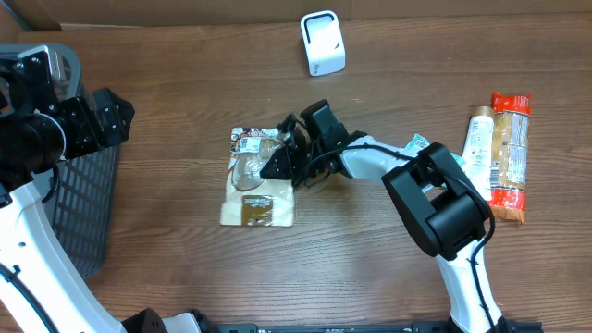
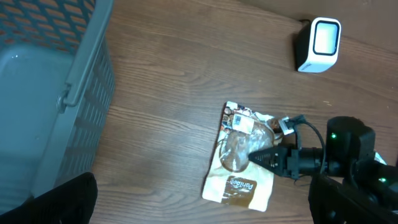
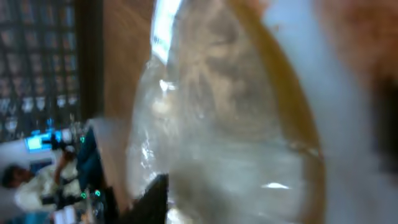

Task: Scan the item barcode
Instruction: 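Drag and lift the bread bag toward the scanner with the right gripper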

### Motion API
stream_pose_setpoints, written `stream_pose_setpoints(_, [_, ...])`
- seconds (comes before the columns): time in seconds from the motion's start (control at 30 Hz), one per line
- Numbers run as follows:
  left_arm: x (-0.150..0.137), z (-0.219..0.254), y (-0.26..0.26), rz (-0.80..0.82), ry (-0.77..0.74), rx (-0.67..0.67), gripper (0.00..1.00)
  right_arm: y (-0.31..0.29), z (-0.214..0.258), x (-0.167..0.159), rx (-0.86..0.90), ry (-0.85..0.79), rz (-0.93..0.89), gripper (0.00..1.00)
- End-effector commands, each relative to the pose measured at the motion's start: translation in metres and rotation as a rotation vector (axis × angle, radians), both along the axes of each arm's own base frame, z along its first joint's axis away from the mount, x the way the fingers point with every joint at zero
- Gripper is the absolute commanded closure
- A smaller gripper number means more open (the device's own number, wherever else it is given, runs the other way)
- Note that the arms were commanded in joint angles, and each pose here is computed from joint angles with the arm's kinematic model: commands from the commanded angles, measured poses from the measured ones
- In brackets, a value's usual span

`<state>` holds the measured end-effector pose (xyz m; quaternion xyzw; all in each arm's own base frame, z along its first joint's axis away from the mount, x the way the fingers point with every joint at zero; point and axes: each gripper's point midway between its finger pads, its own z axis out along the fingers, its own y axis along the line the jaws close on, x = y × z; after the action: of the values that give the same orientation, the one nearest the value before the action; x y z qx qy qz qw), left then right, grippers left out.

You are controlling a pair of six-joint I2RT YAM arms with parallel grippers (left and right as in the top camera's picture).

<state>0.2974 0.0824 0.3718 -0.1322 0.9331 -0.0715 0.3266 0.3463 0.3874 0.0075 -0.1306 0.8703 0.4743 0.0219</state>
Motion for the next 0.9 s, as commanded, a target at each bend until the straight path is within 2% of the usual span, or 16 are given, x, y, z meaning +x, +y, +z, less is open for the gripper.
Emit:
stream_pose_setpoints(0.0, [0.002,-0.001,0.0,-0.019,-0.002,0.003,0.0,-0.009,-0.015,0.008,-0.041,0.037,-0.062,0.91])
stream_pose_setpoints(0.07, [0.002,-0.001,0.0,-0.019,-0.002,0.003,0.0,-0.009,-0.013,0.007,-0.03,0.044,-0.056,0.96])
stream_pose_setpoints(0.33, [0.002,-0.001,0.0,-0.019,-0.002,0.003,0.0,-0.013,0.022,0.013,0.101,0.029,-0.002,0.96])
stream_pose_setpoints(0.63, [0.002,-0.001,0.0,-0.02,-0.002,0.004,0.0,-0.05,0.137,0.01,0.277,-0.211,0.144,0.96])
stream_pose_setpoints(0.87, [0.002,-0.001,0.0,-0.019,-0.002,0.003,0.0,-0.099,0.201,-0.016,0.271,-0.443,0.233,0.96])
